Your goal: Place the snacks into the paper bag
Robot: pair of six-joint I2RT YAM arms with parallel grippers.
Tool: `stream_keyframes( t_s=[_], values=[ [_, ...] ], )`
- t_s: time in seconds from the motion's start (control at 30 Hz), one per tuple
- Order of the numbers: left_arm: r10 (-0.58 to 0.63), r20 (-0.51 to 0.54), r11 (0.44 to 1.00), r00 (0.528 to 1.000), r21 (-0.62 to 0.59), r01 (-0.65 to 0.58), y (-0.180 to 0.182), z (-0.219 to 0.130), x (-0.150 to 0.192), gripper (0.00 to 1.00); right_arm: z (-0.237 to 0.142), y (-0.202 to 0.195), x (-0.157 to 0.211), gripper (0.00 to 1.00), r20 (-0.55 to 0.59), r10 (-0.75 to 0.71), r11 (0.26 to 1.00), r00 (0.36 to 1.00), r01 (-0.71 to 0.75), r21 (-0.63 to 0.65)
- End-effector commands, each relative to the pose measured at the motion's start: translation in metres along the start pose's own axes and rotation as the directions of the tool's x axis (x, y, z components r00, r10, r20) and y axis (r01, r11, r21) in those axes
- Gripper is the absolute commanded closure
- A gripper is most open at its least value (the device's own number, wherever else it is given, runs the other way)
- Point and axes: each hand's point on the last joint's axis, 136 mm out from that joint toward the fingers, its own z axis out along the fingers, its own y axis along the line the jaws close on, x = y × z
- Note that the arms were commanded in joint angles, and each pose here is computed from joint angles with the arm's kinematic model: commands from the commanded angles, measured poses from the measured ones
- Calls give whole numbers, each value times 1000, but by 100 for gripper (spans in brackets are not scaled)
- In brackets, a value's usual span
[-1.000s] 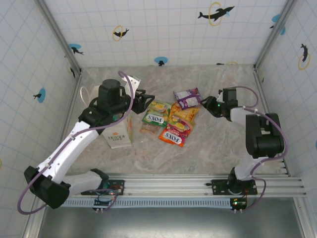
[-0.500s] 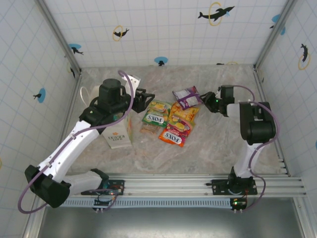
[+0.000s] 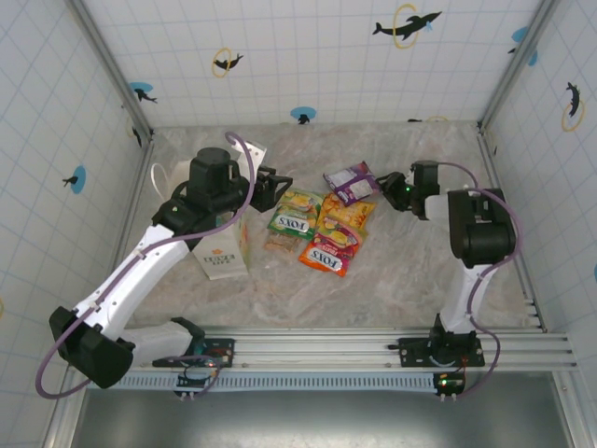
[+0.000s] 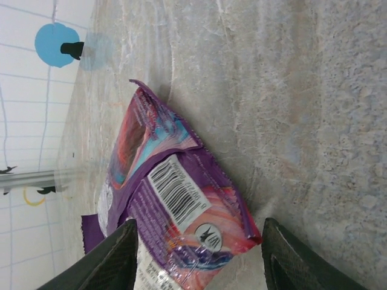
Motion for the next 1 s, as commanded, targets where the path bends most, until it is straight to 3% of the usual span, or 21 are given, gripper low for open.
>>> stream_keyframes(
  t_s=[0.0,0.3,0.53,0.7,0.97],
  values=[
    [0,45,1000,999,4,0,-3,-2,-16,45,10,7,-11,46,25,14,999,1000,-13,-40],
    [-2,45,1000,999,1,2,-3,-1,-18,45,27,3,-14,60,32,51,997,998,-49,-57],
    [-2,37,1000,999,-7,3,-1,-1,-18,45,23,9,-17,87,56,32,997,998,-28,-78],
    [7,44,1000,999,-6,-6,-3,-5,-21,45,0,34,-21,99,100,-50,993,994,60,-105],
    [24,57,1000,998,7,-24,-8,-11,-25,45,-47,97,-29,100,172,-246,952,954,272,-144]
  ],
)
